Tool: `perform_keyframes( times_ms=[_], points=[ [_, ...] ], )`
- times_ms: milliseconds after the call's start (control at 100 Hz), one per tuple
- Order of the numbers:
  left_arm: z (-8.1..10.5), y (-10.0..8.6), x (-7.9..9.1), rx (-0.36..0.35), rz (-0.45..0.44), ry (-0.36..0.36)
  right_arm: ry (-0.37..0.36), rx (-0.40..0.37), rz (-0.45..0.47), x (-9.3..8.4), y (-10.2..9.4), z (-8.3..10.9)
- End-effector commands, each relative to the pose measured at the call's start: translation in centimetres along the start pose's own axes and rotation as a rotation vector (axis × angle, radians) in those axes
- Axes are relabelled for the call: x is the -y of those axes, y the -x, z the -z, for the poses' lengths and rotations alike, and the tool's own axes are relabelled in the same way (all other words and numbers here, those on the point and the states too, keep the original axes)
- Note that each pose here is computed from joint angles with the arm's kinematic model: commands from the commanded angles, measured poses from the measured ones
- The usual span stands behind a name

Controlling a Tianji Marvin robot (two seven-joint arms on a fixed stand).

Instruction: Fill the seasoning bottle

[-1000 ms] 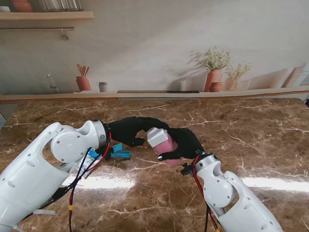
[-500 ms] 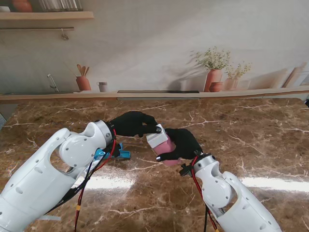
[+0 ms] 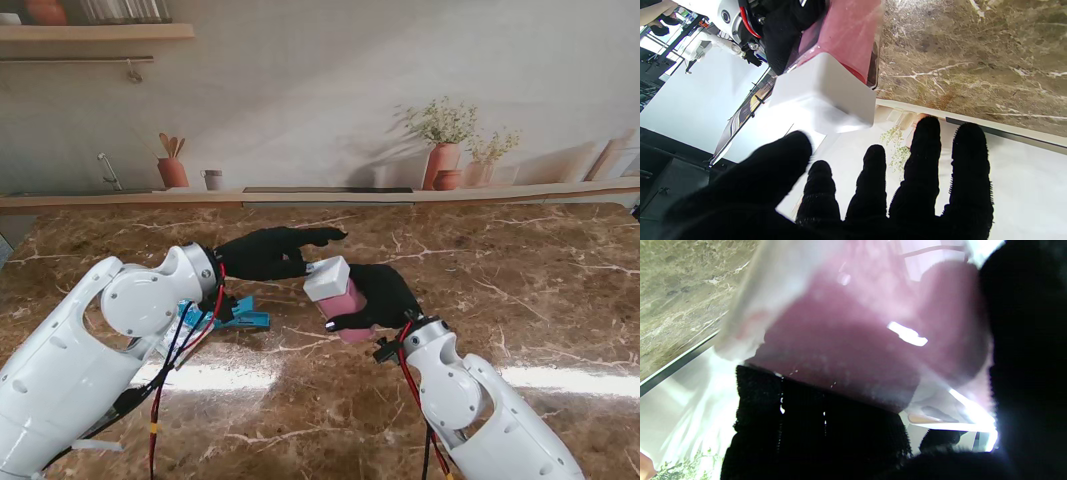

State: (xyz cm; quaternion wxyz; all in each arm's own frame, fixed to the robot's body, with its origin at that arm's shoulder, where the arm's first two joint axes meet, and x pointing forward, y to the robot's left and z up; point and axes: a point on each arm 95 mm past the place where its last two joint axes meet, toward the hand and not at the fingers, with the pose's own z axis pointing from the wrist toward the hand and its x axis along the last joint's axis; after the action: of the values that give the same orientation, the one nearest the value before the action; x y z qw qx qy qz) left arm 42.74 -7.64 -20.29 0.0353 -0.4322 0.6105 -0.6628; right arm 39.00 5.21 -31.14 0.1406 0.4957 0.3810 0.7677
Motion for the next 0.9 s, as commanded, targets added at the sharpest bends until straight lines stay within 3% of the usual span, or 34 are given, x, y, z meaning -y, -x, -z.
perform_keyframes(
  times_ms=[0, 80, 350, 630, 890],
  points=[
    [0.2, 0.1, 0.3, 0.007, -0.037, -0.019, -0.004, 0.002, -0.008, 0.1, -0.2, 0.0],
    [0.3, 0.1, 0.2, -0.012, -0.071, -0.013, -0.006, 0.002, -0.008, 0.1, -0.2, 0.0],
    [0.1, -0.1, -0.6, -0.068, -0.142, 0.107, -0.012, -0.003, -0.01, 0.1, -0.3, -0.2],
    [-0.8, -0.2, -1.1, -0.079, -0.199, 0.157, -0.009, -0.007, -0.013, 0.0, -0.4, -0.3],
    [-1.8, -0.1, -1.7, -0.099, -0.205, 0.061, -0.002, -0.007, -0.015, 0.0, -0.4, -0.3]
  ],
)
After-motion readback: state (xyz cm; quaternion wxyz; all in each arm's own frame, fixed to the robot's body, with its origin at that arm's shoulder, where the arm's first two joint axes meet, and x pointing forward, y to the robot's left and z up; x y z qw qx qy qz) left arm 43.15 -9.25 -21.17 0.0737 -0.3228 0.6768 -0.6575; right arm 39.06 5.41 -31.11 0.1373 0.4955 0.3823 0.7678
